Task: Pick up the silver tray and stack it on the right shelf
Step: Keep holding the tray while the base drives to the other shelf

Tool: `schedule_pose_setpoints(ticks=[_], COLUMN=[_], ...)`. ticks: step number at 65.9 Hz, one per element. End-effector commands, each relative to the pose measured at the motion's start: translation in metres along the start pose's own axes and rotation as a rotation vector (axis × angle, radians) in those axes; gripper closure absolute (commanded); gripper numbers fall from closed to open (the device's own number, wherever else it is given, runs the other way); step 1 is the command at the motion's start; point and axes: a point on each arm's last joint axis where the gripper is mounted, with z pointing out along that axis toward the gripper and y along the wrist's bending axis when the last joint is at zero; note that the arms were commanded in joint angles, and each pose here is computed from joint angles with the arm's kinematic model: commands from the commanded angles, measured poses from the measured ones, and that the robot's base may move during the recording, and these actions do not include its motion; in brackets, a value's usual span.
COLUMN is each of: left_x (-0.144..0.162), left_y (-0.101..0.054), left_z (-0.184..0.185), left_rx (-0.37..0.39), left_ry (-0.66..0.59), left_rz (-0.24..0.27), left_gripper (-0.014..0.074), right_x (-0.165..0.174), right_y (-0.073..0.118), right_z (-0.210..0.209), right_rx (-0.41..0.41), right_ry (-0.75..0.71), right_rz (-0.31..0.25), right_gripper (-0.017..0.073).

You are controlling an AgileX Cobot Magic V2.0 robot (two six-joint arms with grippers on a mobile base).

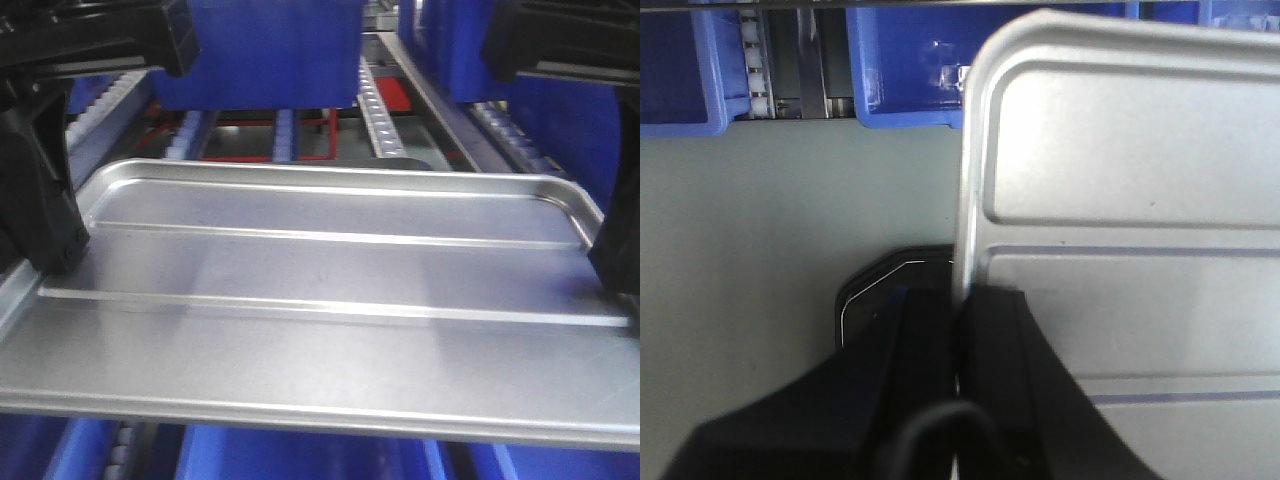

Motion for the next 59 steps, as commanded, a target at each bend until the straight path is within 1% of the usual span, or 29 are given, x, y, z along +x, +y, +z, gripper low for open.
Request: schedule_pose_setpoints(ticks=[1, 59], left_x=[-0.0042, -0.0041], left_y=[0.0055, 0.0054], left_z=[-0.0144, -0.0144], left_rx=[-0.019, -0.018], left_ry=[-0.052, -0.051], left_rz=[0.015, 0.014], left_gripper=[0.0693, 0.0693], right_x=[-0.0056, -0.0056], right_y=[-0.0048, -0.0048], right_z=[-0.0113, -0.0113], right_rx=[0.021, 0.021], right_ry=[-0.05, -0.05], right_rz=[-0.021, -0.021], right_gripper=[0.0501, 0.0501])
